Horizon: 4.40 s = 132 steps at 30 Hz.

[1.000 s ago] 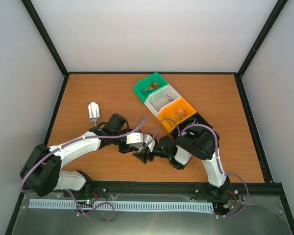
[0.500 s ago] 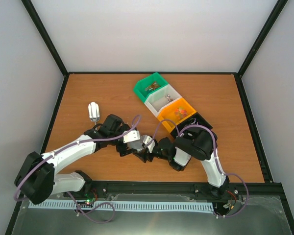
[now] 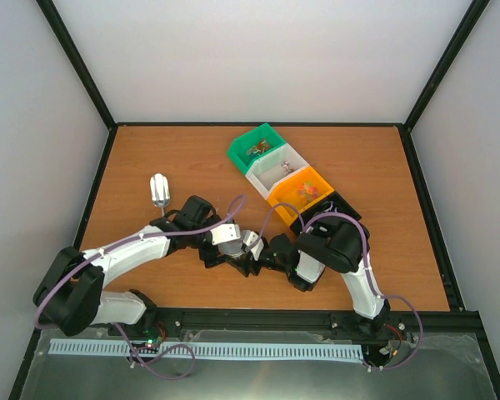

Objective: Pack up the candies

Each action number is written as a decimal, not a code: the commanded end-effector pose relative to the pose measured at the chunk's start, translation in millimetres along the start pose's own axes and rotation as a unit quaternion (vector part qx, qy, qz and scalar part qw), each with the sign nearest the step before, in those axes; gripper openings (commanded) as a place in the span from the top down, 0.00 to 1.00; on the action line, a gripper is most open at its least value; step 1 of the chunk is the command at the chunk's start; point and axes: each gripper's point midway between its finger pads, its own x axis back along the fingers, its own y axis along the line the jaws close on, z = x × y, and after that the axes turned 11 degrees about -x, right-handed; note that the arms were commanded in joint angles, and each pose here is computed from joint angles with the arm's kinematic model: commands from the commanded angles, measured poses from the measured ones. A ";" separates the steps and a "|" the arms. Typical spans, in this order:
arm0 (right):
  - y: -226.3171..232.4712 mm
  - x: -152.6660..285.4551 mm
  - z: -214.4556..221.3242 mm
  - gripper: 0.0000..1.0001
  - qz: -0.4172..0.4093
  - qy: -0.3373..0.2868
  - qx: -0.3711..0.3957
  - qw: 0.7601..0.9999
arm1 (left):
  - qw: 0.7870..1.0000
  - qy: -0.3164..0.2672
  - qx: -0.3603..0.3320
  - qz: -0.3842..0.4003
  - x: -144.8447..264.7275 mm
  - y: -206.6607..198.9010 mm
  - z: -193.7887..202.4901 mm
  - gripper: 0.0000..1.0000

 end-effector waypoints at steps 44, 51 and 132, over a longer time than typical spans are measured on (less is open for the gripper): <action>17.1 -0.2 9.9 0.38 -0.041 0.013 0.030 0.999 | 0.999 -0.020 -0.015 0.021 1.0 3.2 -15.3 0.21; 50.9 9.4 16.5 0.41 -0.155 0.027 0.054 0.986 | 0.992 -0.015 -0.065 0.104 3.9 -34.5 -2.7 0.31; -27.1 -0.5 -3.8 0.00 0.078 -0.008 0.040 0.996 | 0.997 0.067 0.035 -0.029 -22.1 23.0 27.2 0.47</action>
